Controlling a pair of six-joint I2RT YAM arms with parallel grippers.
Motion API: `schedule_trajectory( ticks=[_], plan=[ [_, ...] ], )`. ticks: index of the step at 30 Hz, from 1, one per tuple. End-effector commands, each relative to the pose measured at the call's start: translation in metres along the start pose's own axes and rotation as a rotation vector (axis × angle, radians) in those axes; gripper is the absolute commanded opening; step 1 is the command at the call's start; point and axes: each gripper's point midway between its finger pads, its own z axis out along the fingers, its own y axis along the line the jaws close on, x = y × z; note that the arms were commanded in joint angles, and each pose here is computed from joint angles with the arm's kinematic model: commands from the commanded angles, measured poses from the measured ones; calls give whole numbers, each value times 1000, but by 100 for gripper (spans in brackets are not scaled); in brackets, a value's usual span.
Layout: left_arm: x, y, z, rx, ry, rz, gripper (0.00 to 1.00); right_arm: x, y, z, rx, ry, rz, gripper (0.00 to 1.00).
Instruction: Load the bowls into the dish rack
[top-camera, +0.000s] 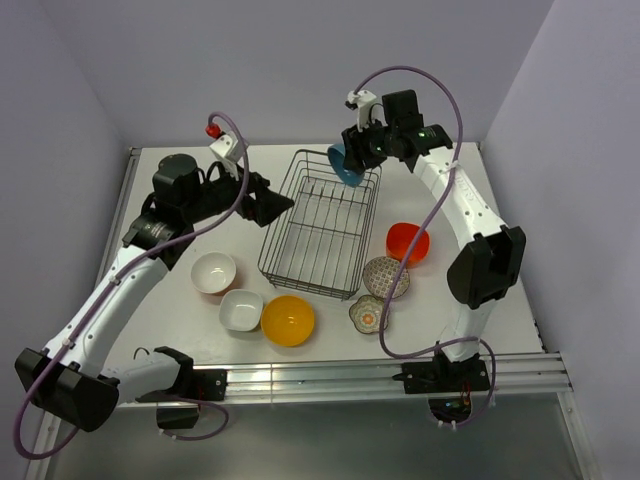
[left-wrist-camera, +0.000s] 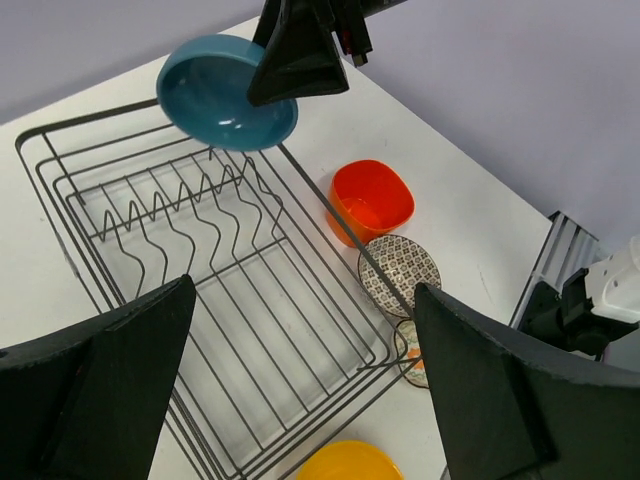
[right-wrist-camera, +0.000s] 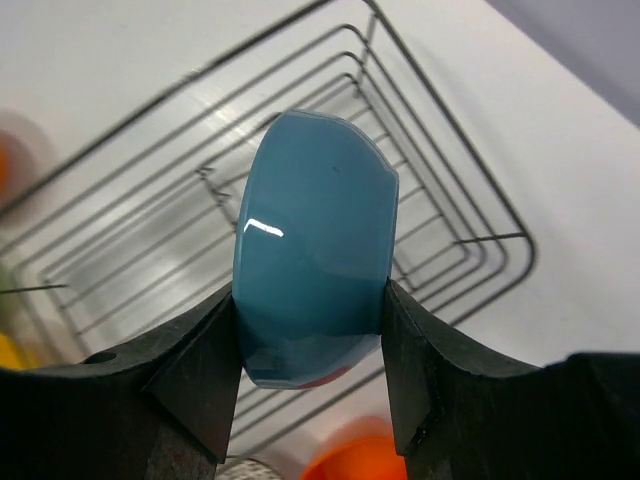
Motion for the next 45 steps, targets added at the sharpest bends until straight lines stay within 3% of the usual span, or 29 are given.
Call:
schedule_trajectory(
  ticks=[1,13,27,45],
  plan=[
    [-9,-5,-11,18,-28,-49,96,-21,-36,-8,131,-21,-218,0],
    [-5,27,-19,-31,-19,-157,97,-7,-77,16,176,114,-615,0],
    [-3,35,-22,-45,-25,-186,96,23,-57,23,14,226,-1080,0],
    [5,42,-23,-49,-13,-208,96,46,-61,38,-57,327,-1410,0]
  ],
)
